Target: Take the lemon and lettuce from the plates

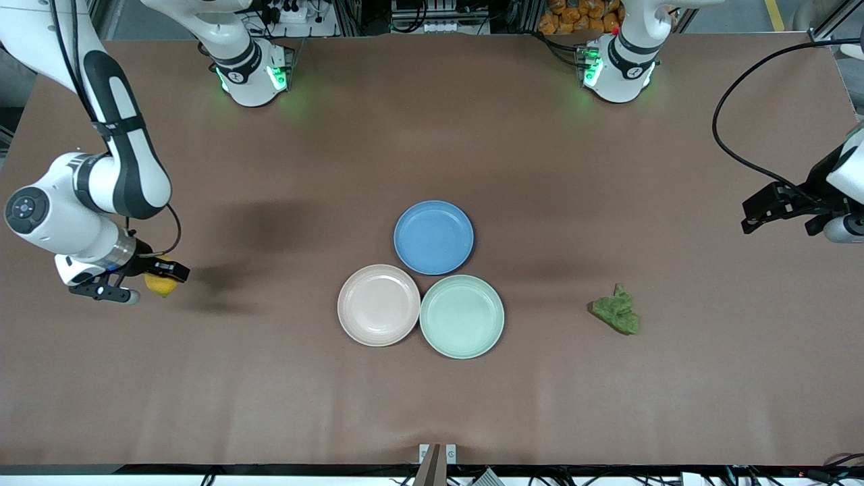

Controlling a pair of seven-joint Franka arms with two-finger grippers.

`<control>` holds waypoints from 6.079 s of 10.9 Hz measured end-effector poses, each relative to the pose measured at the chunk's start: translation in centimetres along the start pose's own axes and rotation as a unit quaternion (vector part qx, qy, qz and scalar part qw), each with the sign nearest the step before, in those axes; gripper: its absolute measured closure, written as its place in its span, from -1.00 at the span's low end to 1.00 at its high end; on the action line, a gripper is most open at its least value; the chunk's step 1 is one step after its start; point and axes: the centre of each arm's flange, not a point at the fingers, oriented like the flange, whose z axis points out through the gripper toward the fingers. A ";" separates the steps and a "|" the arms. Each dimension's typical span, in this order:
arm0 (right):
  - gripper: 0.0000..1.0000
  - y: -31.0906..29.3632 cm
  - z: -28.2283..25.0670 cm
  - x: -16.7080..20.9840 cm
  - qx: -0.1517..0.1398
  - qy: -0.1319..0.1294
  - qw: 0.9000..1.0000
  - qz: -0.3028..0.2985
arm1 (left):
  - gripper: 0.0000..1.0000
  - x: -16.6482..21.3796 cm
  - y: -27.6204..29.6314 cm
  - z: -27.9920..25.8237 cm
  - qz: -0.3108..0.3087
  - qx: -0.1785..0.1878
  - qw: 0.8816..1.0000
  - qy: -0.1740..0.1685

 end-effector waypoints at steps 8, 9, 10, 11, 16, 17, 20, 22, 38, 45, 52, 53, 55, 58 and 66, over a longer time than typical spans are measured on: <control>-0.81 0.0 2.7 -0.3 -0.003 -0.007 1.000 -0.005 | -1.00 0.1 0.3 -0.4 0.000 -0.009 1.000 0.004; -0.98 0.0 2.7 -0.2 -0.003 -0.007 1.000 -0.005 | -1.00 0.1 0.4 -0.4 -0.001 -0.011 1.000 0.004; -1.00 0.1 2.6 -0.2 -0.003 -0.006 1.000 -0.005 | -1.00 0.1 0.4 -0.5 -0.001 -0.012 1.000 0.004; -1.00 0.1 2.7 -0.2 -0.004 -0.006 1.000 -0.005 | -1.00 0.1 0.4 -0.5 -0.001 -0.012 1.000 0.004; -1.00 0.1 3.1 -0.3 -0.004 -0.008 1.000 -0.005 | -1.00 0.1 0.2 -0.5 -0.002 -0.012 1.000 0.004; -1.00 0.1 3.1 -0.3 -0.004 -0.008 1.000 -0.005 | -1.00 0.1 0.2 -0.5 -0.003 -0.012 1.000 0.004; -1.00 0.1 3.1 -0.3 -0.004 -0.008 1.000 -0.005 | -1.00 0.0 0.2 -0.5 -0.002 -0.012 1.000 0.001; -1.00 0.1 3.1 -0.3 -0.004 -0.008 1.000 -0.005 | -1.00 -0.3 0.2 -0.3 -0.002 -0.012 1.000 -0.013; -1.00 0.7 -15.6 4.4 0.008 -0.085 0.996 0.012 | -1.00 -3.2 1.8 -4.3 0.014 -0.020 1.000 -0.017; -1.00 0.6 -23.8 2.8 0.003 -0.084 0.996 0.013 | -1.00 -3.9 1.2 -5.5 0.010 -0.021 1.000 -0.014; -1.00 -0.5 -32.5 0.7 0.005 -0.072 0.997 0.019 | -1.00 -4.0 1.3 -5.4 0.011 -0.021 1.000 -0.020; -1.00 -1.0 -33.7 0.3 0.005 -0.072 0.997 0.014 | -1.00 -4.0 1.3 -5.4 0.011 -0.021 1.000 -0.020; -1.00 -1.8 -34.2 0.0 0.004 -0.073 0.997 0.011 | -1.00 -4.0 1.2 -5.4 0.010 -0.021 1.000 -0.020; -1.00 -3.7 -33.8 0.0 -0.006 -0.075 0.997 0.004 | -1.00 -4.3 1.1 -5.2 0.010 -0.021 0.999 -0.032; -1.00 -3.8 -34.9 -0.5 -0.010 -0.061 0.998 0.002 | -1.00 -4.6 1.1 -5.2 0.010 -0.021 0.999 -0.040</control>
